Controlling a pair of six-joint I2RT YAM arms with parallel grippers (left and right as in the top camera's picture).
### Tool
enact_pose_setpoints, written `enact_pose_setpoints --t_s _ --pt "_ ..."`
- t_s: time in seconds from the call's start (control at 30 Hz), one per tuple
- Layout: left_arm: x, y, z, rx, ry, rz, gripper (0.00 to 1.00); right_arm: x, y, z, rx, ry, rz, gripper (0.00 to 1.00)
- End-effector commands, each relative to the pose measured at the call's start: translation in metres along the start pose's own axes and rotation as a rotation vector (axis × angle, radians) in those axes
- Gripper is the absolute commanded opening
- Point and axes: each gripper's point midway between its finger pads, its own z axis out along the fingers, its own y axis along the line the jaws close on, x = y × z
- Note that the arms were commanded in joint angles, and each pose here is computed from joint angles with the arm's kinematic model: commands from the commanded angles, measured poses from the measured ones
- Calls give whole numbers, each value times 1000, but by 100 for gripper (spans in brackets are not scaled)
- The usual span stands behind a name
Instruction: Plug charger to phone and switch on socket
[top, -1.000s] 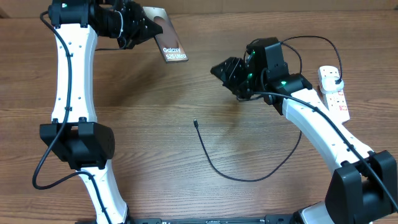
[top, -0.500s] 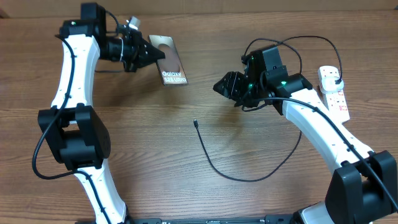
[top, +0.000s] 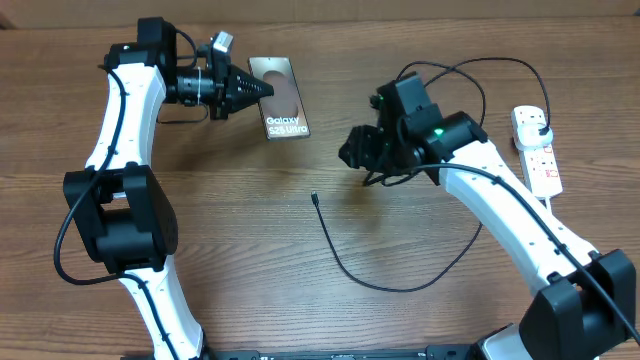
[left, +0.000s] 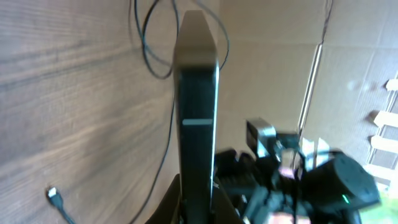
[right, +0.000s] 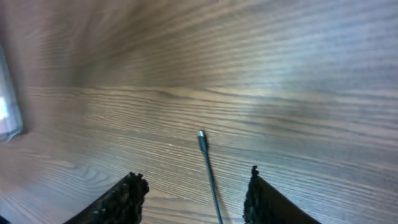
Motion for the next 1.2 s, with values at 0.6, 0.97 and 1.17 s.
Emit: enact_pose_setpoints --t_s 0.6,0.97,1.17 --pt "-45 -13 -59 76 -177 -160 4 33 26 49 38 145 -86 47" --pt "-53 -4 -87 78 -236 -177 4 73 6 81 172 217 -145 43" --pt "-53 -4 -87 78 -237 -176 4 88 -1 99 161 213 -168 40"
